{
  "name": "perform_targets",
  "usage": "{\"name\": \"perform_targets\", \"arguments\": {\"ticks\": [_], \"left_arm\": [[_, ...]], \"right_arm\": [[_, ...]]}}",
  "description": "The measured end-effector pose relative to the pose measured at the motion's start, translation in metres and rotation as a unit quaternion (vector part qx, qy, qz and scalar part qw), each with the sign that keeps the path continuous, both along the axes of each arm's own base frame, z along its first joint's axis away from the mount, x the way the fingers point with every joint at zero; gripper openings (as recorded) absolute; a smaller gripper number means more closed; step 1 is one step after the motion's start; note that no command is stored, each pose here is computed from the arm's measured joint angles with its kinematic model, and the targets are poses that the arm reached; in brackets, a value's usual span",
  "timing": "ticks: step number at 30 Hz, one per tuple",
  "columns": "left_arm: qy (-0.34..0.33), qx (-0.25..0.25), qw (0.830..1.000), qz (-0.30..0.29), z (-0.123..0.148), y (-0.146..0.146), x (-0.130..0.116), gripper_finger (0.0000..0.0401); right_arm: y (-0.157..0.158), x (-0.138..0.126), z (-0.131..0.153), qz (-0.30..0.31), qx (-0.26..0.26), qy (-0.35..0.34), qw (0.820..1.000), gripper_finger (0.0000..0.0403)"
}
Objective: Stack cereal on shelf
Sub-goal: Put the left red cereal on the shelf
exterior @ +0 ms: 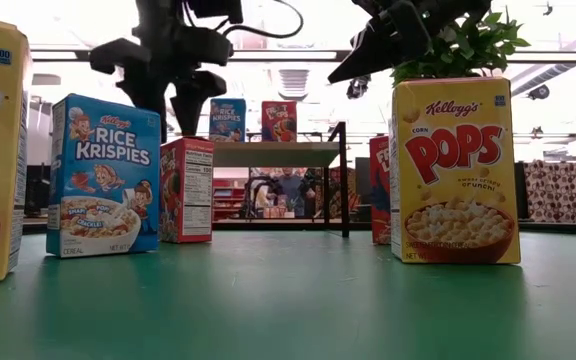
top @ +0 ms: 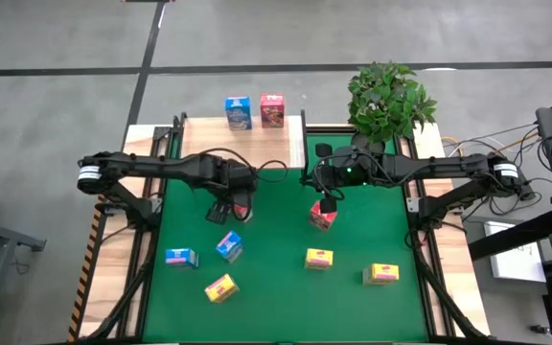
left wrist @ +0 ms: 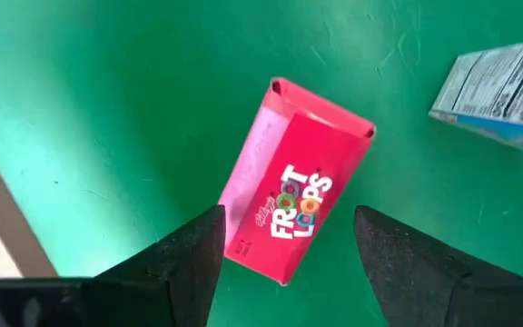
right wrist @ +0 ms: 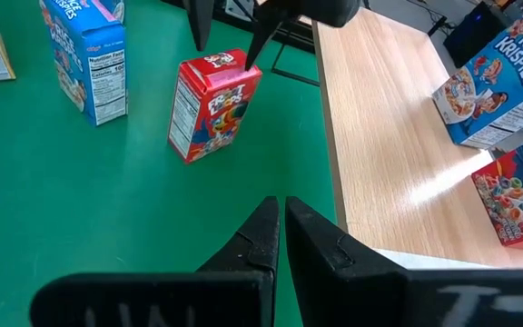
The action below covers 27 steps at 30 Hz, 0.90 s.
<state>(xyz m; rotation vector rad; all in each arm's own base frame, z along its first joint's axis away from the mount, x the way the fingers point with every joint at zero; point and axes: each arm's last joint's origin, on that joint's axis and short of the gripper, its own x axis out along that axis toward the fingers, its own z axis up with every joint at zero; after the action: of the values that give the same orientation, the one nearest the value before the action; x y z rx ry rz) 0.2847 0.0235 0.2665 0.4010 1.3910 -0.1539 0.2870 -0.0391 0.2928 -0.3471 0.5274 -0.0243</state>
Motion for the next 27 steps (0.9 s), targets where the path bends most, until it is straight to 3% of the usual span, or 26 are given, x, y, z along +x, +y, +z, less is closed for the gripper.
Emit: {"name": "perform_targets", "arguments": {"ticks": [7,27], "left_arm": [[-0.025,0.005,1.0,-0.014,0.003,0.0,0.005,0.0233],[-0.005,0.0,1.0,-0.021,-0.013,0.0,0.003,0.0231]], "right_arm": [[0.0,0.0,0.0,0.0,0.0,0.0,1.0,0.0013],[0.0,0.0,0.0,0.0,0.0,0.0,1.0,0.0013]]}}
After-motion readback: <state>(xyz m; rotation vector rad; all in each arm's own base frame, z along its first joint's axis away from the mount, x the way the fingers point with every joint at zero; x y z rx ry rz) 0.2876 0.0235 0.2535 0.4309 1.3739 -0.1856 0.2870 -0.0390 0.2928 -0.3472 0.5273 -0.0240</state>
